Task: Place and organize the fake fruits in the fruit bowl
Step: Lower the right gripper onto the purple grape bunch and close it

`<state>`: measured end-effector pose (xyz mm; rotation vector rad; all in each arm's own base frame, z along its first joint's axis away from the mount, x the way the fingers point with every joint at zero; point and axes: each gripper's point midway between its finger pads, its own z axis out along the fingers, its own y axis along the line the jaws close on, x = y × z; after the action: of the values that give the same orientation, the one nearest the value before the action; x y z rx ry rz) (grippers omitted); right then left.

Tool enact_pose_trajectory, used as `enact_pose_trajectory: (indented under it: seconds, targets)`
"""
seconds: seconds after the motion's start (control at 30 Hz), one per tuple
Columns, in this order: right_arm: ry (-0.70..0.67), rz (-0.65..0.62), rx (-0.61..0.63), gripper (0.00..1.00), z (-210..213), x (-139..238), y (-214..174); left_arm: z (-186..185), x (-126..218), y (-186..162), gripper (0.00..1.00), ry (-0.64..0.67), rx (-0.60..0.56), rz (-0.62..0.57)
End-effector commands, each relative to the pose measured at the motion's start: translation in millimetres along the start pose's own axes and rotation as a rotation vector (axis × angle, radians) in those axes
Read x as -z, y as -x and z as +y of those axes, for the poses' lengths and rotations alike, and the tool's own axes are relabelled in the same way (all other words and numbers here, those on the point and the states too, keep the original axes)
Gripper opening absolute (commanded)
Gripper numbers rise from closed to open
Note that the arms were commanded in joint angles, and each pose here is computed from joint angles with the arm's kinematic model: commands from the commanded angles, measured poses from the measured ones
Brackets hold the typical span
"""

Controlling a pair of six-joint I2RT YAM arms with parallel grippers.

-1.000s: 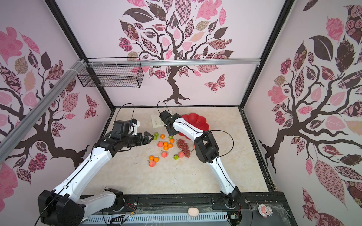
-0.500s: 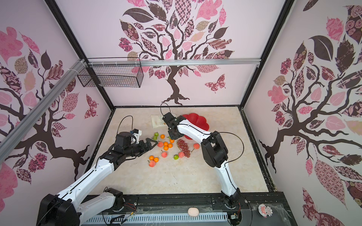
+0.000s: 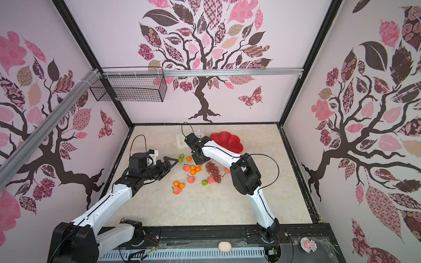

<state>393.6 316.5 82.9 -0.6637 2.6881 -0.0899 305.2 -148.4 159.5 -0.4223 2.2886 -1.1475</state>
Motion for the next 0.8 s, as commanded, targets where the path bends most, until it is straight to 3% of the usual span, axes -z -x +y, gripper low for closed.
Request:
enact_pose_trajectory:
  seconds: [0.0, 0.3, 0.77]
  targets:
    - [-0.048, 0.061, 0.035, 0.25, -3, -16, -5, -4, -7, -3, 0.98, -0.035, -0.024, 0.056]
    - [-0.065, 0.111, 0.057, 0.27, -2, -32, -12, -8, -17, 1, 0.98, -0.048, -0.084, 0.098]
    - [-0.087, 0.150, 0.073, 0.26, -3, -50, -20, -4, -23, -2, 0.98, -0.060, -0.073, 0.115]
